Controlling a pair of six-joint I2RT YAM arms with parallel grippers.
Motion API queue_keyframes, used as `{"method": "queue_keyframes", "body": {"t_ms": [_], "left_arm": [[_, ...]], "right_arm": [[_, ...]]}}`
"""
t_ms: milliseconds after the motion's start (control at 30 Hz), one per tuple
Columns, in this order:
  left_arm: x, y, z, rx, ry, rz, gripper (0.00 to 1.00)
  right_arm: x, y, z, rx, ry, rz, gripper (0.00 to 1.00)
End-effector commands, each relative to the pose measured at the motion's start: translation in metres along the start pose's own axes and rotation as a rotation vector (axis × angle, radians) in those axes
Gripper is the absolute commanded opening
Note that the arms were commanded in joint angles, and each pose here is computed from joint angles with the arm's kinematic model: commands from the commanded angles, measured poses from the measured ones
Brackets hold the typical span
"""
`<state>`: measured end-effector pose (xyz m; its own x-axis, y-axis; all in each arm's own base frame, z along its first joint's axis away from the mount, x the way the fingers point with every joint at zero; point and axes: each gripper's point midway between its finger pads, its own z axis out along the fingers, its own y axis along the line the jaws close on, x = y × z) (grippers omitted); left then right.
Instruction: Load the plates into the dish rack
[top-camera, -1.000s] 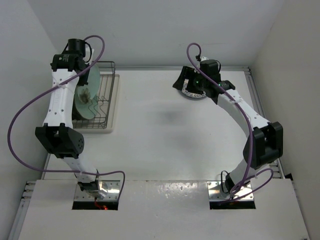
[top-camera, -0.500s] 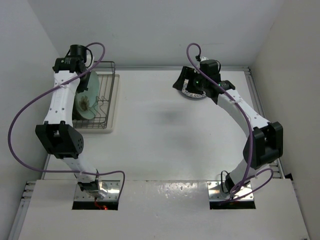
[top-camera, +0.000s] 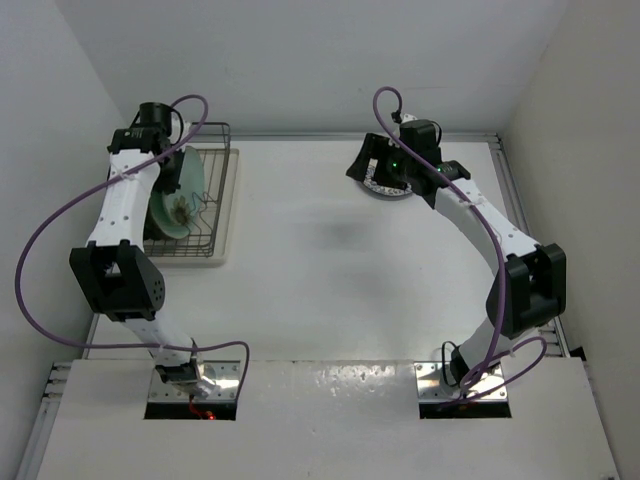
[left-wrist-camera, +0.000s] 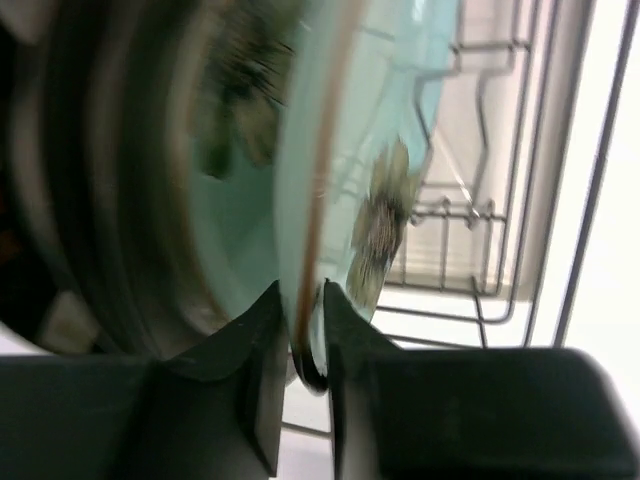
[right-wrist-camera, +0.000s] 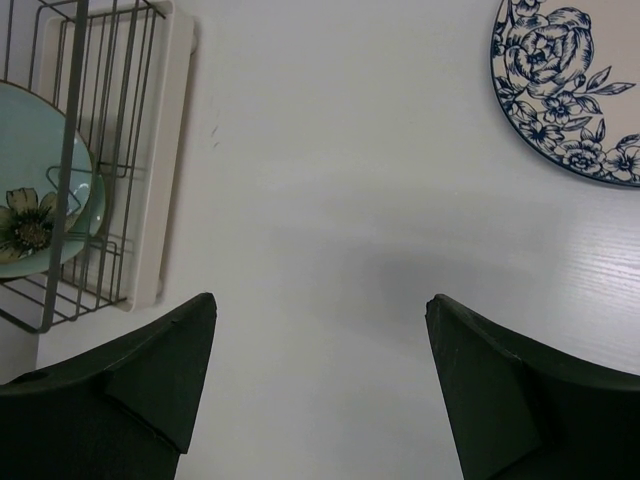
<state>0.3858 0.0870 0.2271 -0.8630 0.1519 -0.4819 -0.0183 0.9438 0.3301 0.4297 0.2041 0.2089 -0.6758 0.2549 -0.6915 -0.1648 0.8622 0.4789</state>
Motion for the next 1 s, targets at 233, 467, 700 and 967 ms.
{"method": "queue_keyframes", "body": {"t_ms": [233, 467, 700, 967], "left_arm": [[0.022, -0.015, -0.003, 0.108, 0.035, 0.049, 0.32], [0.006, -0.001, -0.018, 0.06, -0.01, 0.047, 0.52], [-0.039, 0.015, -0.064, 0.033, -0.151, 0.126, 1.0], [-0.09, 0.012, -0.118, -0.011, -0.394, 0.232, 1.0]], "right_arm": [[-0.01, -0.009, -0.012, 0.032, -0.042, 0.023, 0.87], [-0.007, -0.019, -0.015, 0.047, -0.056, 0.05, 0.9], [-0.01, -0.068, -0.018, 0.153, -0.07, 0.135, 0.95], [-0.003, -0.174, -0.009, 0.39, -0.069, 0.43, 0.97]]}}
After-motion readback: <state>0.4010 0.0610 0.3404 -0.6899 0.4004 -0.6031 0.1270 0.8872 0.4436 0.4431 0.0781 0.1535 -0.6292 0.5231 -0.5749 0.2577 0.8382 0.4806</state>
